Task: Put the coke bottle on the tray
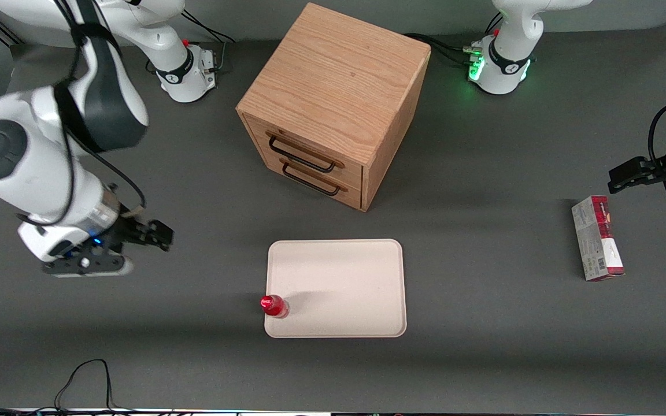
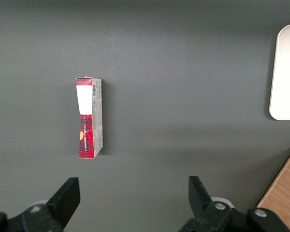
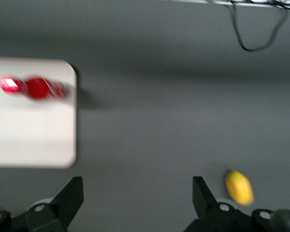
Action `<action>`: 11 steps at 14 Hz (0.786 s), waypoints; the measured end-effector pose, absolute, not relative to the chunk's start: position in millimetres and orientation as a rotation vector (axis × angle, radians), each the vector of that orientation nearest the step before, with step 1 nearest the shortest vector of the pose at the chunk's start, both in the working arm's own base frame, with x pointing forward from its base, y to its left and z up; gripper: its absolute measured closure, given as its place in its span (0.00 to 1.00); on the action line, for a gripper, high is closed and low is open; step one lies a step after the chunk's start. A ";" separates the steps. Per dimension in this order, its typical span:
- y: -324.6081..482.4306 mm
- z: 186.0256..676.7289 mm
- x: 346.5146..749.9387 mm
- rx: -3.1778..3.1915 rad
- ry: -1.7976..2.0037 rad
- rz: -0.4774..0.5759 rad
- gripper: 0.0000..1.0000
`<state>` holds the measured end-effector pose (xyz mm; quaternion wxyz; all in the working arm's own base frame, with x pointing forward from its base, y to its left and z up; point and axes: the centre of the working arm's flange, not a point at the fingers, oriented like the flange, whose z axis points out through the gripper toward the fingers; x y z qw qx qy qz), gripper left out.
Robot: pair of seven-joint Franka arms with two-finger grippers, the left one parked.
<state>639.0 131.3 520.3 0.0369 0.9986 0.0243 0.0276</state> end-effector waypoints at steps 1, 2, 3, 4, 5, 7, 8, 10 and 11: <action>119.5 529.5 627.7 3.059 0.095 0.058 0.00; 108.3 540.1 614.5 3.054 0.115 0.029 0.00; 95.8 552.9 600.1 3.054 0.121 0.002 0.00; 81.2 567.3 585.1 3.063 0.108 -0.021 0.00; 64.7 582.1 570.0 3.086 0.083 -0.031 0.00; 28.9 606.9 538.0 3.144 0.006 -0.016 0.00; 12.9 614.5 521.5 3.167 -0.029 -0.009 0.00; -0.3 621.3 498.6 3.188 -0.060 0.004 0.00; 0.3 621.4 493.8 3.191 -0.065 0.004 0.00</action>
